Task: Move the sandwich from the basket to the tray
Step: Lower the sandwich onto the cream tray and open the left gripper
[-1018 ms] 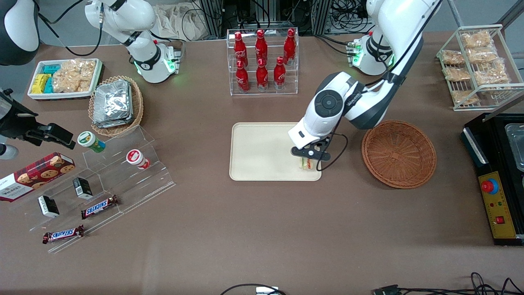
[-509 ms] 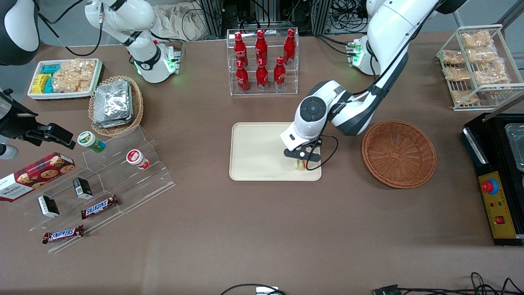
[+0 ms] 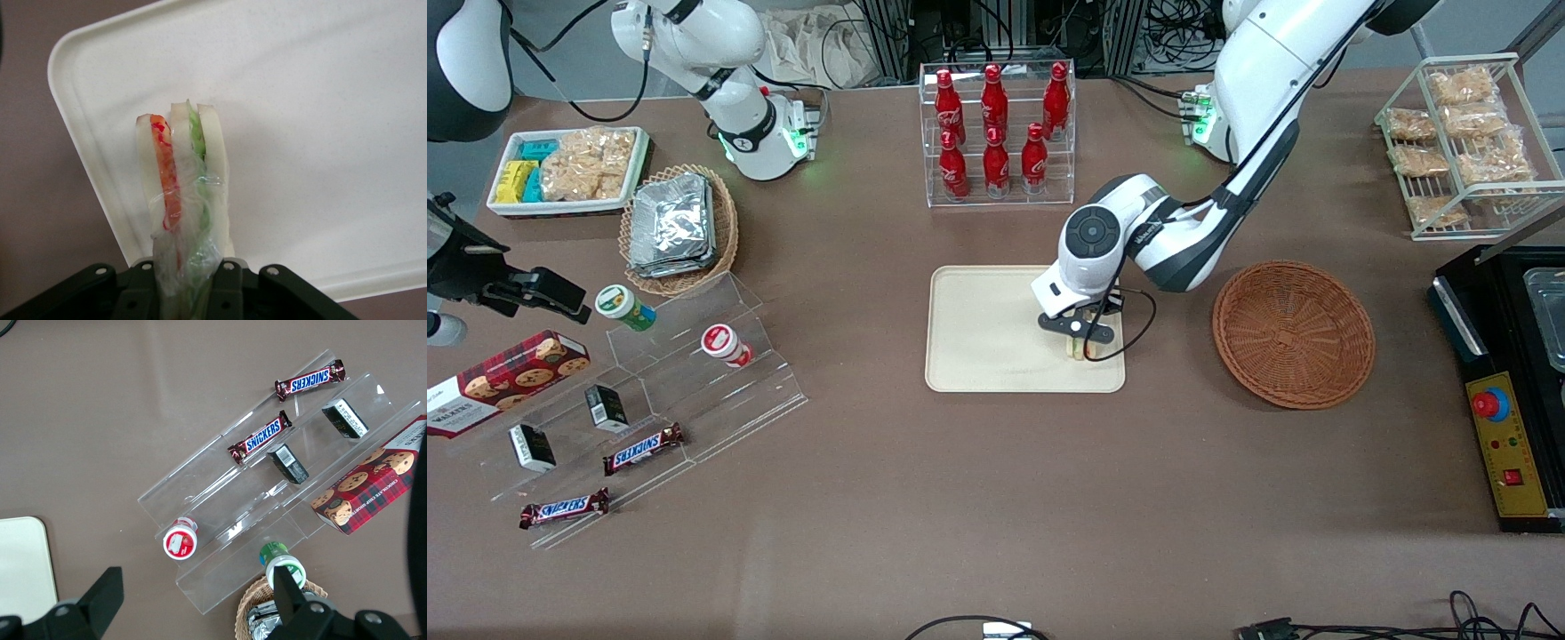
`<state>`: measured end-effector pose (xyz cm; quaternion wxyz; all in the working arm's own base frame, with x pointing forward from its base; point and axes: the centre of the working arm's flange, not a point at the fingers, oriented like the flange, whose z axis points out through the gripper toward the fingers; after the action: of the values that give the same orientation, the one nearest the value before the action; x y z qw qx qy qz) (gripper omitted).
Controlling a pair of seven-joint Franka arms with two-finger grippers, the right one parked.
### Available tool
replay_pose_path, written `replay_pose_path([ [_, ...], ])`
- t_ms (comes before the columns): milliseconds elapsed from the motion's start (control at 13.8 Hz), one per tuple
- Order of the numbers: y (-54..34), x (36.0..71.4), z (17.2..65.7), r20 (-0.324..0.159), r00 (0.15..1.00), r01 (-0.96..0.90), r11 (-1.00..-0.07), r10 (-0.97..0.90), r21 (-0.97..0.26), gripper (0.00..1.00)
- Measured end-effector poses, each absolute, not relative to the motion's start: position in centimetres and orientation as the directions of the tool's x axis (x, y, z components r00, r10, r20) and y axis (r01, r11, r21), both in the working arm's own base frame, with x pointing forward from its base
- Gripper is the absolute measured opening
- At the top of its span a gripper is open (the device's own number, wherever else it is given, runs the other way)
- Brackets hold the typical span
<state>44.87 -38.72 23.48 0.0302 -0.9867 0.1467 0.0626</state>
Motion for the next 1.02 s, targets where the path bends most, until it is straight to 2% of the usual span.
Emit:
replay_pose_path([
  [436,-39.5,44.0,22.2,-0.135,0.956,-0.268,-0.962,-0.259,-0.054,0.19],
  [582,-39.4,44.0,22.0,-0.138,0.958,-0.261,-0.964,-0.251,-0.055,0.23],
  [655,-39.4,44.0,21.9,-0.139,0.958,-0.26,-0.964,-0.25,-0.055,0.3],
  [945,-39.4,44.0,21.9,-0.139,0.958,-0.26,-0.964,-0.251,-0.055,0.68],
  [1018,-39.4,44.0,21.9,-0.139,0.958,-0.26,-0.964,-0.251,-0.055,0.68],
])
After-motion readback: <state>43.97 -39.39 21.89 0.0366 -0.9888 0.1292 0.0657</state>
